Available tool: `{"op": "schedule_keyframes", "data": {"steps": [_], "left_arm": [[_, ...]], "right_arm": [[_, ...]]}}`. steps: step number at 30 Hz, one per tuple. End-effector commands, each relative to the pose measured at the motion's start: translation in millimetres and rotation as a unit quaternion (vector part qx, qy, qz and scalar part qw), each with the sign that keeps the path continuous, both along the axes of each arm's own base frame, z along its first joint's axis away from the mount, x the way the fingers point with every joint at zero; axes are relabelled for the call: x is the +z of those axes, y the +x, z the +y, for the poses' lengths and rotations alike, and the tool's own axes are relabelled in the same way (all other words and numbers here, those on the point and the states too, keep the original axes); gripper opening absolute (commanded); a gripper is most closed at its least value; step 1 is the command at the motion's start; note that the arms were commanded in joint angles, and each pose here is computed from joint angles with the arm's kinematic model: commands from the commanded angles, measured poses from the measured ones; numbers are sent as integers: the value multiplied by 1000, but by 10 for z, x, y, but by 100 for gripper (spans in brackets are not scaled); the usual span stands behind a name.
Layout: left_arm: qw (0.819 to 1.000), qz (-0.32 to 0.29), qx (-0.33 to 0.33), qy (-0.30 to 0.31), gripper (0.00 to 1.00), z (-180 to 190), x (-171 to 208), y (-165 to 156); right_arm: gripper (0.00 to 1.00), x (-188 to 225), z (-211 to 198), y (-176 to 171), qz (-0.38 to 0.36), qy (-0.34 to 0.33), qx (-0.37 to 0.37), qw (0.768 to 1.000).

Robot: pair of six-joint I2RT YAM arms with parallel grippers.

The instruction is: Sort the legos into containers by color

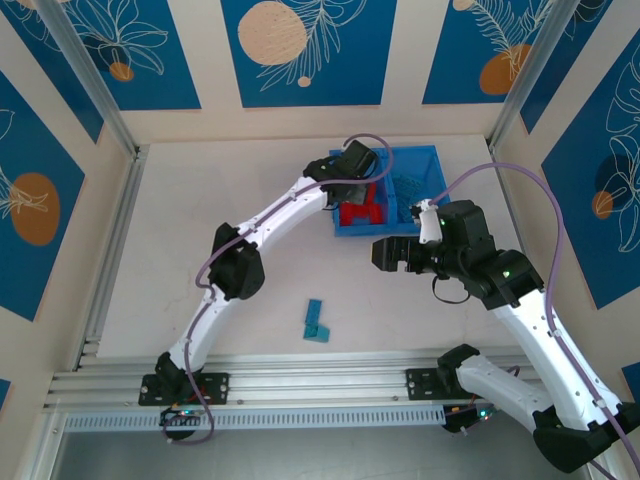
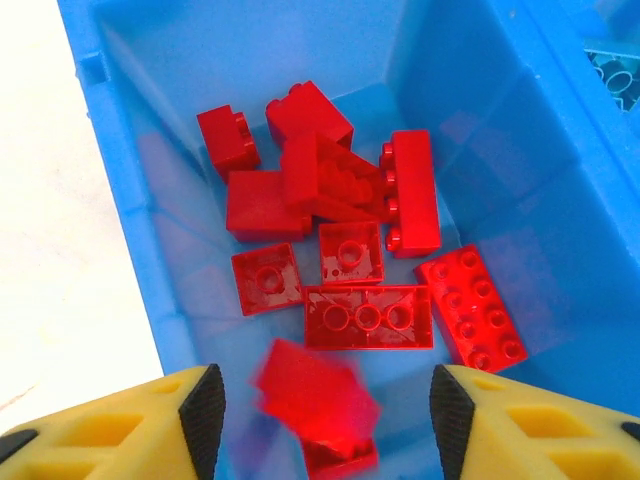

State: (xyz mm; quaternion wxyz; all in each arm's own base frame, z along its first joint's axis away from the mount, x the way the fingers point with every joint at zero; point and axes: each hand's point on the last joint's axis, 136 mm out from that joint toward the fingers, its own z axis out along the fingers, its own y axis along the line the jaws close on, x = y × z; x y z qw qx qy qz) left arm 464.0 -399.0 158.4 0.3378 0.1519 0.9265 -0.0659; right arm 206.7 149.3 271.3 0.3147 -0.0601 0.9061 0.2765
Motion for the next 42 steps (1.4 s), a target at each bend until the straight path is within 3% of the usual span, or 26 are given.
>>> {"op": "schedule_keyframes", "data": {"steps": [1, 8, 12, 16, 23, 27, 30, 33, 39, 42], "left_arm": [[999, -42, -16, -29, 60, -66, 559, -79], [986, -129, -44, -97, 59, 47, 1635, -355], [964, -216, -77, -135, 58, 361, 2171, -684], [936, -292, -149, -132, 60, 690, 2409, -1163], [881, -335, -329, -57, 73, 1178, 2008, -2154], [847, -323, -422, -16, 100, 1419, 1637, -2660], [824, -328, -461, -3, 100, 1620, 1437, -2968], [786, -322, -527, 32, 100, 1804, 1154, -3298], [793, -291, -533, 53, 100, 2022, 890, -3453], [792, -292, -533, 51, 100, 2014, 851, -3450]], "right_arm": [[97, -39, -21, 1, 8, 1, -9, 1000], [95, -207, -16, 24, 37, 10, -31, 999], [93, -387, 125, 9, 70, 29, -22, 997], [93, -617, 321, -43, 109, 26, -3, 994], [92, -1105, 799, -204, 192, -4, 19, 981], [98, -1384, 1139, -272, 228, -30, 38, 973], [100, -1658, 1317, -264, 252, -68, 36, 965], [100, -1954, 1380, -234, 263, -131, 17, 956], [92, -2319, 1622, -254, 280, -192, 34, 940], [80, -2408, 1688, -273, 285, -198, 32, 937]]}}
